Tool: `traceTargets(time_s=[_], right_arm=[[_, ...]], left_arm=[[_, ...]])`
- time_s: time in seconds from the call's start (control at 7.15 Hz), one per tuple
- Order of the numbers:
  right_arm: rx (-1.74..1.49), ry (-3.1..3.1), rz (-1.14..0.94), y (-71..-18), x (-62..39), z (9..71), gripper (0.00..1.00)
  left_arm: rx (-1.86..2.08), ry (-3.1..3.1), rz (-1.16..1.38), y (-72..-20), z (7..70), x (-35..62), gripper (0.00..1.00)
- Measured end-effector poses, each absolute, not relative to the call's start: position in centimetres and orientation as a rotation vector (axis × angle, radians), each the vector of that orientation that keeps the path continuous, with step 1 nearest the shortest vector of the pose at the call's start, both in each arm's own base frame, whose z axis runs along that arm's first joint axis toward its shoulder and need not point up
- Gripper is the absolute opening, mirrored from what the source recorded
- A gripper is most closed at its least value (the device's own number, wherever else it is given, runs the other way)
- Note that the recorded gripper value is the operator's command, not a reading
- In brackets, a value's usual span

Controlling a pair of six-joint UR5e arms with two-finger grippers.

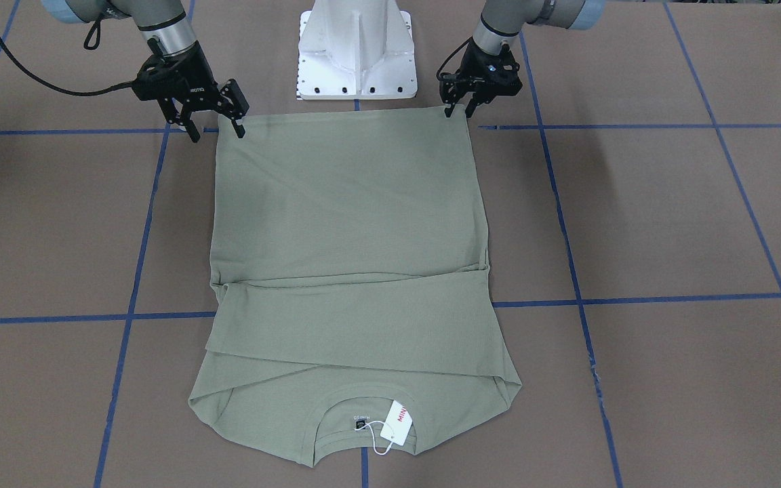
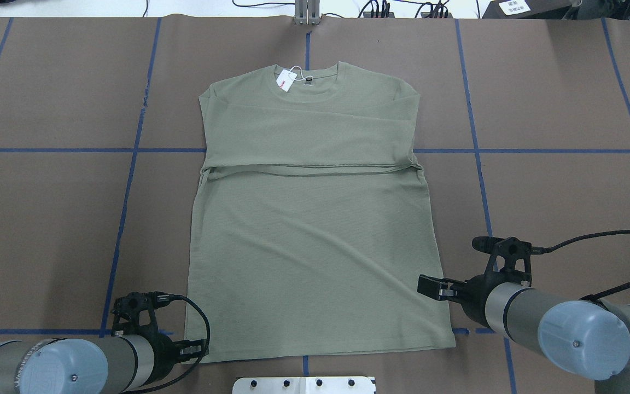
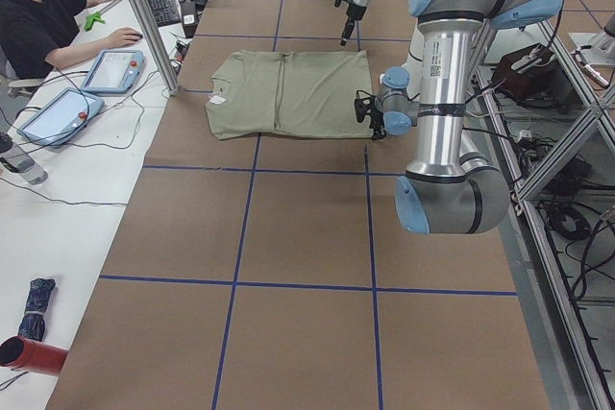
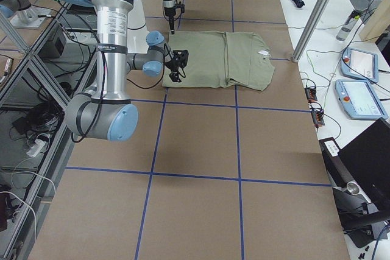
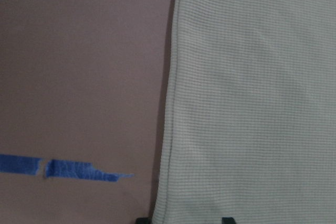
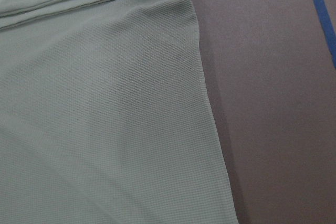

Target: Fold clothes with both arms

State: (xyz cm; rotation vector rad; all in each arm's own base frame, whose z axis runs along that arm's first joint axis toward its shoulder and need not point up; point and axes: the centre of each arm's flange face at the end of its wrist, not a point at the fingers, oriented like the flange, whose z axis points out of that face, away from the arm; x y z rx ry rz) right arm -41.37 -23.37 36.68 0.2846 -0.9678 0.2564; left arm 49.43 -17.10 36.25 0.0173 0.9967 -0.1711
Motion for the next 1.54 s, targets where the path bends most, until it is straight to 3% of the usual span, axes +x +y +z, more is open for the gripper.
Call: traceTargets(time_s=[0.42,0.56,0.7,0.98,1.54], right_arm=[[0.293,-0.969,0.268,-23.1,-41.6,36.6,0.92],[0.284,-0.976,0.291,-22.5,-42.0,36.4,0.79],[0.257,-0.987,0.336,-21.5,-42.7,36.3,0.73],[0.195,-0.969,0.447,-18.5,-44.3,37.0,0.74],[0.210,-0.906,0.451,-15.2,-45.3,38.9,0.77]], left_arm=[[0.018,1.000,-0.170,-17.1,36.1,49.5,0.00],[0.020,1.009,-0.173,-17.2,35.7,49.2,0.00],[0.024,1.024,-0.180,-17.5,34.9,48.9,0.00],[0.031,1.076,-0.194,-18.3,32.5,47.7,0.00],[0.034,1.139,-0.201,-18.7,29.6,47.0,0.00]])
